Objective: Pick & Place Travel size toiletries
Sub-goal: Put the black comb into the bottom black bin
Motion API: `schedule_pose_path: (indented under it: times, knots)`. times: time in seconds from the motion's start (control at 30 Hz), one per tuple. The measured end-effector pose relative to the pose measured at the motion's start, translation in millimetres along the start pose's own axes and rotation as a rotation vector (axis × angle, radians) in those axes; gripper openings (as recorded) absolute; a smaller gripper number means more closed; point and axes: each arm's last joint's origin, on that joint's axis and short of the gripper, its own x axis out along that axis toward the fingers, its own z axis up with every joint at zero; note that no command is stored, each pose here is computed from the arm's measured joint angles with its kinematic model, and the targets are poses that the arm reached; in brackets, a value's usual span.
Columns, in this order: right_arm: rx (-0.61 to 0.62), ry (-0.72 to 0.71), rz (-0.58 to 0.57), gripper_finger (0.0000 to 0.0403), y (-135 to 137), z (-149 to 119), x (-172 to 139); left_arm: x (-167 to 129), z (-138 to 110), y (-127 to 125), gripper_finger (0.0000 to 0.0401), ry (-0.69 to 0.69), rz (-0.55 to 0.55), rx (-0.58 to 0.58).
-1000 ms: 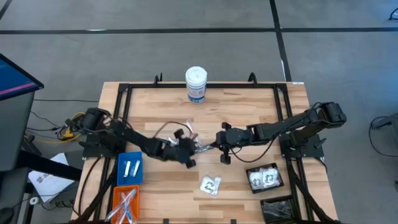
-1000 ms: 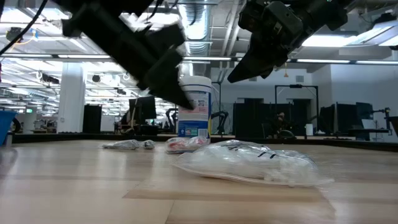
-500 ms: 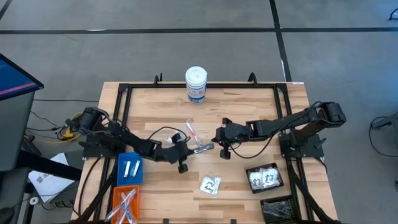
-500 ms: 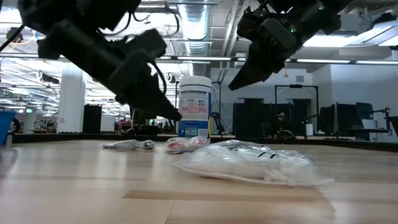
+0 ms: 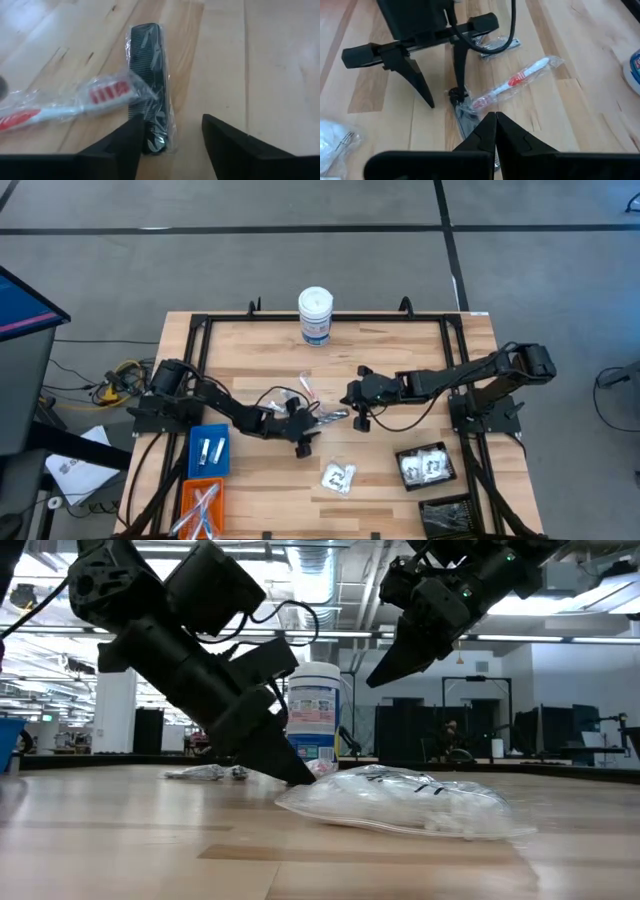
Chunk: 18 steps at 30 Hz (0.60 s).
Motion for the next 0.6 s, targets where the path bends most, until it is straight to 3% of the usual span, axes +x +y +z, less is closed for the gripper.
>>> schedule_pose_path:
  times: [0.13, 0.3, 0.47, 0.6]
  knots:
    - [0.0, 0.0, 0.0, 0.0, 0, 0, 0, 1, 0, 1, 0.0206, 0.011, -0.006, 0.024]
    - [0.0, -0.001, 0.001, 0.0, 0, 0, 0, 3, -1, 6, 0.0186, 0.049, -0.014, 0.024]
    - [0.0, -0.004, 0.002, 0.0, 1, 0, 0, 5, -3, 11, 0.014, 0.081, -0.012, -0.002]
    - [-0.001, -0.004, 0.003, 0.0, 1, 0, 0, 5, -4, 14, 0.0079, 0.097, 0.004, -0.039]
